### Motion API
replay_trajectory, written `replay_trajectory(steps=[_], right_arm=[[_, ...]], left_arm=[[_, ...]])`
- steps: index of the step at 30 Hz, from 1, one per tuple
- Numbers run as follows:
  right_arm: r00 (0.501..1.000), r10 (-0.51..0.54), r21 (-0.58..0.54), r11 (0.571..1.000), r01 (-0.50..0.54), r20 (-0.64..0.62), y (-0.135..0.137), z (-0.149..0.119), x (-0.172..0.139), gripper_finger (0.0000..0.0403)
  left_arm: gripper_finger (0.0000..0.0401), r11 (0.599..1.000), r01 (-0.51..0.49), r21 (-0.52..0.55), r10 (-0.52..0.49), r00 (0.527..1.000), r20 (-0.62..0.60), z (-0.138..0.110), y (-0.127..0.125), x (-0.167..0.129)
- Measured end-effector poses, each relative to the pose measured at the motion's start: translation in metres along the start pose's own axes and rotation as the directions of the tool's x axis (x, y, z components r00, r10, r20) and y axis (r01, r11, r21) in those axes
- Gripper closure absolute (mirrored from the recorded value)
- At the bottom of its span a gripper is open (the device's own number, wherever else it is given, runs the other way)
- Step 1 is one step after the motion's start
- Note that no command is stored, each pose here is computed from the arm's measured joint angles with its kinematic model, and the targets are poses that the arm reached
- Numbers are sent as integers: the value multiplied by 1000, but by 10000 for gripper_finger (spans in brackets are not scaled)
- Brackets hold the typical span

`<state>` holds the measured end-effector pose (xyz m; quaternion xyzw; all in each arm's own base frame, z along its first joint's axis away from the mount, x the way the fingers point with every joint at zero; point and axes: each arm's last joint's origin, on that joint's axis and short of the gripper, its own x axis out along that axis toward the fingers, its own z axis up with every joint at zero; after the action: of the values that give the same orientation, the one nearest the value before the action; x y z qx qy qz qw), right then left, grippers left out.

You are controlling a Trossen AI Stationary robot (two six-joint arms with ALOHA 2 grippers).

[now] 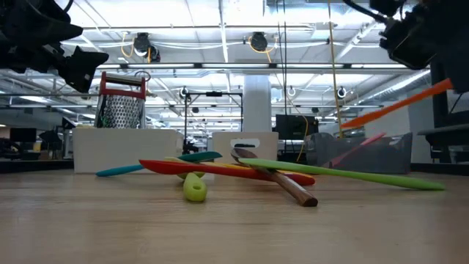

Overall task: Pick & Place Kitchen Items
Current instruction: Put the orange spatula into the black bin

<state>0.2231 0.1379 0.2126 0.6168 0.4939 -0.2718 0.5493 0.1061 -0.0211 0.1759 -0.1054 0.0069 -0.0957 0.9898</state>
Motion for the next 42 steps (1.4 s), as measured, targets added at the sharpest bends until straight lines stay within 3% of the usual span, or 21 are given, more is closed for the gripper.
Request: replay_trajectory(steps=[10, 18, 22, 27, 32, 37, 42], right_arm=[[980, -96, -127, 985, 119, 174, -28, 15, -44, 352], [934, -227, -190, 939, 285, 276, -57, 36, -82, 355], [889, -334, -192, 894, 404, 314, -73, 47, -100, 358], [794, -463, -176, 810, 560, 394, -84, 57, -123, 361], [764, -403, -222, 794, 566, 505, -74, 68, -132, 370], [697, -415, -257, 720, 644, 585, -65, 81, -136, 380], [600, -463, -245, 620, 745, 653, -58, 98, -134, 380]], left_arm=[[144, 1000, -3, 0, 3, 1000, 1, 0, 0, 0], [144, 1000, -3, -6, 3, 1000, 1, 0, 0, 0], [144, 1000, -2, -26, 2, 1000, 1, 0, 0, 0], [144, 999, -1, -33, 1, 1000, 2, 0, 0, 0], [144, 999, -1, -37, 1, 1000, 2, 0, 0, 0], [144, 999, 1, -37, 0, 1000, 9, 1, 0, 0], [144, 999, 1, -38, 0, 1000, 9, 1, 0, 0]])
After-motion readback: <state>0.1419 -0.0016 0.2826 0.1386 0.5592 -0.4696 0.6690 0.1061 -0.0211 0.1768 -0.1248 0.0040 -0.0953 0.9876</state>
